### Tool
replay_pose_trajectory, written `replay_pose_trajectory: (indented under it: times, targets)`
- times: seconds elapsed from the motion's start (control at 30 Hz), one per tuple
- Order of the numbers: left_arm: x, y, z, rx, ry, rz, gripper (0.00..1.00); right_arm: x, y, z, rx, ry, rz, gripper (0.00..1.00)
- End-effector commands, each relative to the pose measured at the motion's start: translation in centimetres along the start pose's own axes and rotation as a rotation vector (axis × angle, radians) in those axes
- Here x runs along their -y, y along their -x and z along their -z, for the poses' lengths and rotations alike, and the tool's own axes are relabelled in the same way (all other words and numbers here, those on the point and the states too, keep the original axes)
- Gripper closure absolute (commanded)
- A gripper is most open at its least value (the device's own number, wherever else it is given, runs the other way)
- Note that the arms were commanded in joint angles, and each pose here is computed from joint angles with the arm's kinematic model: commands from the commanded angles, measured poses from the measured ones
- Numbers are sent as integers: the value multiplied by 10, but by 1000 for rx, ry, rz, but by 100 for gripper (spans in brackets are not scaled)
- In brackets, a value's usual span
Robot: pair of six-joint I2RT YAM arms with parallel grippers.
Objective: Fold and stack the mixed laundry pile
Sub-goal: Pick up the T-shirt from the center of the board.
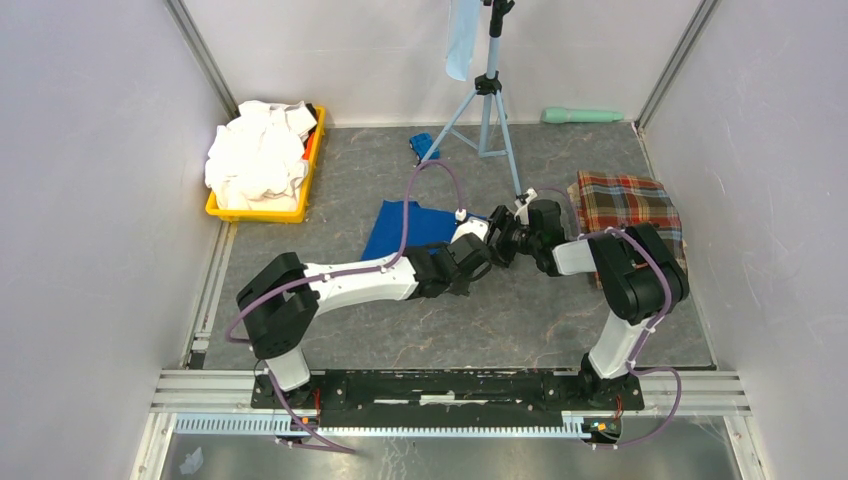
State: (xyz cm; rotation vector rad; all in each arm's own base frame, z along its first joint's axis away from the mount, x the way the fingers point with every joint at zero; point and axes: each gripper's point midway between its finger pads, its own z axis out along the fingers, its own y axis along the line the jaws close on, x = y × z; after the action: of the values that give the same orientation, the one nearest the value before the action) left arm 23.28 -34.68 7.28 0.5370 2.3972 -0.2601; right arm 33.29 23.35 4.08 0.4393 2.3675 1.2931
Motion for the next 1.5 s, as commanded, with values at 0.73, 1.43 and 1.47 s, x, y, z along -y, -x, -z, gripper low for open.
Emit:
replay_pose_trajectory:
  times: [0.73, 1.43, 1.47]
  targets:
    - [22, 12, 31, 88, -181, 144, 97, 21, 26, -30, 44, -118, 41, 70]
    - [-23, 1, 97, 96, -142, 68, 0, 4, 124, 86, 136, -583, 520, 100]
    - [-24, -1, 96, 99, -141, 68, 0, 2, 128, 92, 146, -596, 523, 100]
